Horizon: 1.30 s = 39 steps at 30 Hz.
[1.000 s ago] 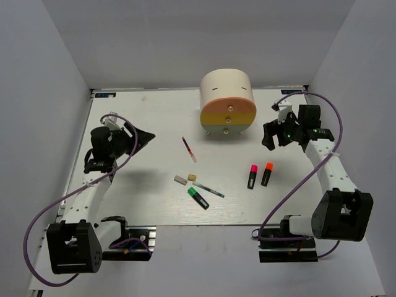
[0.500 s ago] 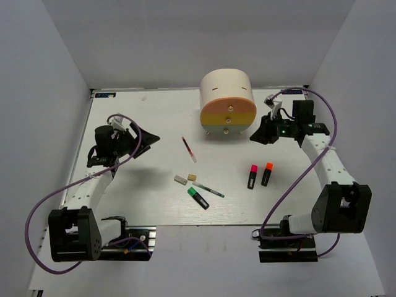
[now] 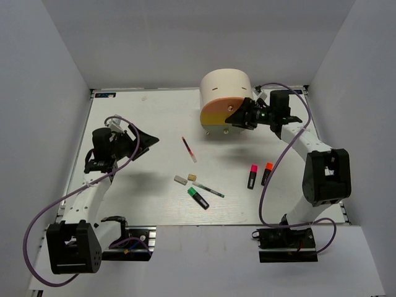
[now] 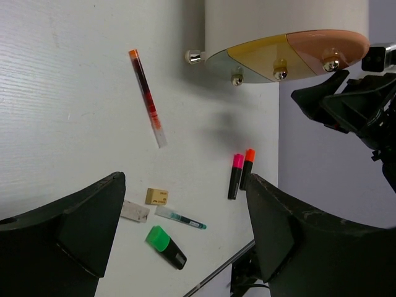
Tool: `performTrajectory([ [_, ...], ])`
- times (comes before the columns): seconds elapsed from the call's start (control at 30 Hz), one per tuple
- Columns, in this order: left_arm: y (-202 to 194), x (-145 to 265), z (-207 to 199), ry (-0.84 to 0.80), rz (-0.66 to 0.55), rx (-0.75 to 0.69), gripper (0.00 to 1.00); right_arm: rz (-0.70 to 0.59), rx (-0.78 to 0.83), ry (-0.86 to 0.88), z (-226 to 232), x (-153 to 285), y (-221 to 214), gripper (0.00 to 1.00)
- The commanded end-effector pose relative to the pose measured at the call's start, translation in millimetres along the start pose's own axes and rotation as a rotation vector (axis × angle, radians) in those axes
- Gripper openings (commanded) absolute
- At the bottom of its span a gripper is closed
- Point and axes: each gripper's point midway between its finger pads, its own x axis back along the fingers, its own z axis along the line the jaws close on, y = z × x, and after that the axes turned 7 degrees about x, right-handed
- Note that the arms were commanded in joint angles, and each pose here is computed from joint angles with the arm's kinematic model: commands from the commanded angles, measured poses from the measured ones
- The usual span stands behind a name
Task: Sort the stationery into containers
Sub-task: Open the drawer in the storage box.
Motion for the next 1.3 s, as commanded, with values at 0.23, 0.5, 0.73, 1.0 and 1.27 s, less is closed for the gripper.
performTrajectory([
  [0.23, -7.7, 10.6, 4.8, 0.028, -0.014, -0.007, 0.88, -0.248, -0.118, 0.02, 28.1, -10.7, 83.5, 0.58],
  [0.5, -4.9, 10.1, 3.8, 0.027, -0.026, -0.004, 0.88, -0.278, -0.199, -0.031, 23.7, -19.2, 80.3, 0.47],
  [0.73, -5.3, 8.6, 3.6, 0.021, -0.019, -0.004, 0.88, -0.312, -0.21, -0.06, 23.1, -19.7, 78.3, 0.3],
  [1.0, -6.6, 4.2, 6.2, 0.01, -0.014, 0.012, 0.88, -0.301, -0.189, -0.05, 31.7, -6.9, 66.5, 0.24],
  [1.27, -7.9, -8.4, 4.9, -0.016, 0.028, 0.028, 0.88, -0.244, -0.172, -0.013, 46.8, 7.4, 36.9, 0.23],
])
